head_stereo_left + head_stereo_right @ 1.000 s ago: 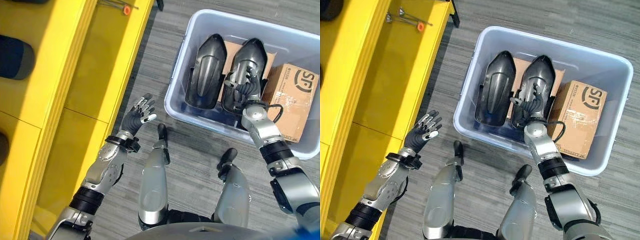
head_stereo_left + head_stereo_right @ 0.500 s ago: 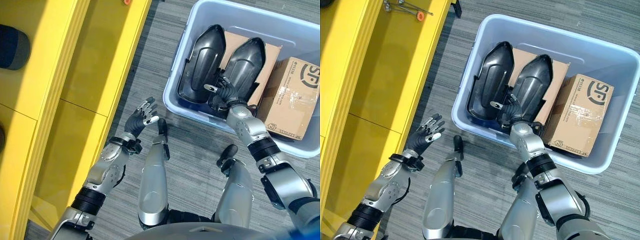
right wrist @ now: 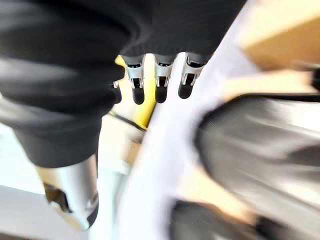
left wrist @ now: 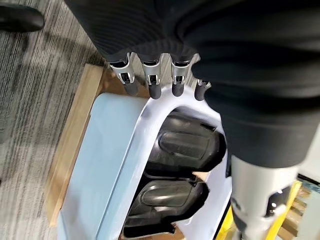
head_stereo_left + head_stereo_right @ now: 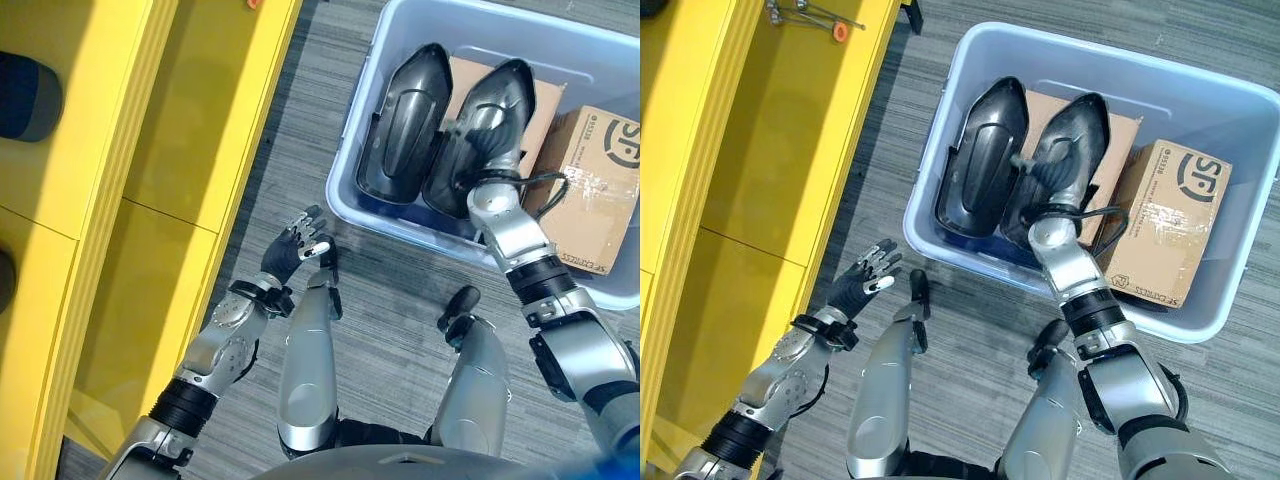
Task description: Move parts from the plastic box to the shelf.
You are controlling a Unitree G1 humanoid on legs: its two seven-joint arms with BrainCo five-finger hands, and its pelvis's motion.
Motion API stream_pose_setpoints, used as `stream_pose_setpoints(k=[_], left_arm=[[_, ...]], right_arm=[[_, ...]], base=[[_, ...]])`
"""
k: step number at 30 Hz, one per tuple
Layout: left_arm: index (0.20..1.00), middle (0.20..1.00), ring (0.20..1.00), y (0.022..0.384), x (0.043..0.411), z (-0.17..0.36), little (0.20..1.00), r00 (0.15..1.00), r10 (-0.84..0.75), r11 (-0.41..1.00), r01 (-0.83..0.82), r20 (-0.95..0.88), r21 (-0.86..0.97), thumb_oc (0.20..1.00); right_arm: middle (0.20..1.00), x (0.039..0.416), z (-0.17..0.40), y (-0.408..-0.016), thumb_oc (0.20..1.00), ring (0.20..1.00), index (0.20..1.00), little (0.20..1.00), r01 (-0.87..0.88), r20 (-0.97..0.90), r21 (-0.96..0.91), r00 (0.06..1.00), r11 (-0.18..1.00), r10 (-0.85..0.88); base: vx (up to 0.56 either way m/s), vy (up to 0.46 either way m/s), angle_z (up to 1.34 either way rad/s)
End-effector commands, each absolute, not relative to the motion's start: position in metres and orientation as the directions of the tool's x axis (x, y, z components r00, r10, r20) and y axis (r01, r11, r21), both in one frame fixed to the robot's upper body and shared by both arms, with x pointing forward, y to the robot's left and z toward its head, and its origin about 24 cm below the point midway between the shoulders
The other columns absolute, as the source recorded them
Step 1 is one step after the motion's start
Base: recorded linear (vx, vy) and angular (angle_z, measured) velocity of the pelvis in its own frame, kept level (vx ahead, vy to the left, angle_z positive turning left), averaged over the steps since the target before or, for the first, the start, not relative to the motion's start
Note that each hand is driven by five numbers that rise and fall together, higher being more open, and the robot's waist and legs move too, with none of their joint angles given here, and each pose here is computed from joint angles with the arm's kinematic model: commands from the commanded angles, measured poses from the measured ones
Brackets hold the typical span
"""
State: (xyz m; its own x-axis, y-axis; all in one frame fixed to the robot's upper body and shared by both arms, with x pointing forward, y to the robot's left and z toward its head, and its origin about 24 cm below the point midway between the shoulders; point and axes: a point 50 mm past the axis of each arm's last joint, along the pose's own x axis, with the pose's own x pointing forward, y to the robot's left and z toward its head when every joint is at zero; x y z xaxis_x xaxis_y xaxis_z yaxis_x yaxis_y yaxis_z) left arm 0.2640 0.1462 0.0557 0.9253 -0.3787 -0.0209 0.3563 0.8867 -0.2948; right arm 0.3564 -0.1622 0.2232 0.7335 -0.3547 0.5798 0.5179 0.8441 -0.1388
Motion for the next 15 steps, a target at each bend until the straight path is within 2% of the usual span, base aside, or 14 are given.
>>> stream_pose_setpoints(k=[1,3,8,13,14,15], left_arm=[[1.0,1.0,1.0,0.128,0.256,0.073,1.0,0.899,-0.43,0.852,0.435,0.085,-0.292,1.0],[1.0,1.0,1.0,0.128,0.252,0.068,1.0,0.902,-0.426,0.849,0.427,0.074,-0.311,1.0],[1.0,1.0,1.0,0.13,0.25,0.064,1.0,0.907,-0.413,0.847,0.416,0.083,-0.332,1.0],[1.0,1.0,1.0,0.135,0.247,0.063,1.0,0.918,-0.385,0.851,0.392,0.092,-0.349,1.0],[1.0,1.0,1.0,0.136,0.247,0.062,1.0,0.921,-0.378,0.855,0.385,0.092,-0.348,1.0],[1.0,1.0,1.0,0.136,0.247,0.062,1.0,0.923,-0.374,0.856,0.383,0.094,-0.347,1.0]], right_arm=[[1.0,0.334,0.264,-0.148,1.0,1.0,1.0,1.0,0.501,0.785,-0.003,0.537,0.865,-0.309],[1.0,0.32,0.274,-0.139,1.0,1.0,1.0,1.0,0.471,0.834,0.019,0.479,0.882,-0.274],[1.0,0.313,0.267,-0.129,1.0,1.0,1.0,1.0,0.461,0.837,-0.025,0.494,0.887,-0.233],[1.0,0.314,0.232,-0.138,1.0,1.0,1.0,1.0,0.426,0.713,-0.027,0.642,0.904,-0.282],[1.0,0.312,0.216,-0.139,1.0,1.0,1.0,1.0,0.407,0.644,-0.027,0.705,0.913,-0.296],[1.0,0.31,0.205,-0.139,1.0,1.0,1.0,1.0,0.407,0.609,-0.018,0.729,0.913,-0.313]], base=[[0.0,0.029,-0.08],[0.0,0.082,-0.1],[-0.01,0.064,-0.2],[-0.01,0.032,-0.05],[-0.01,0.026,-0.08],[-0.01,0.015,-0.11]])
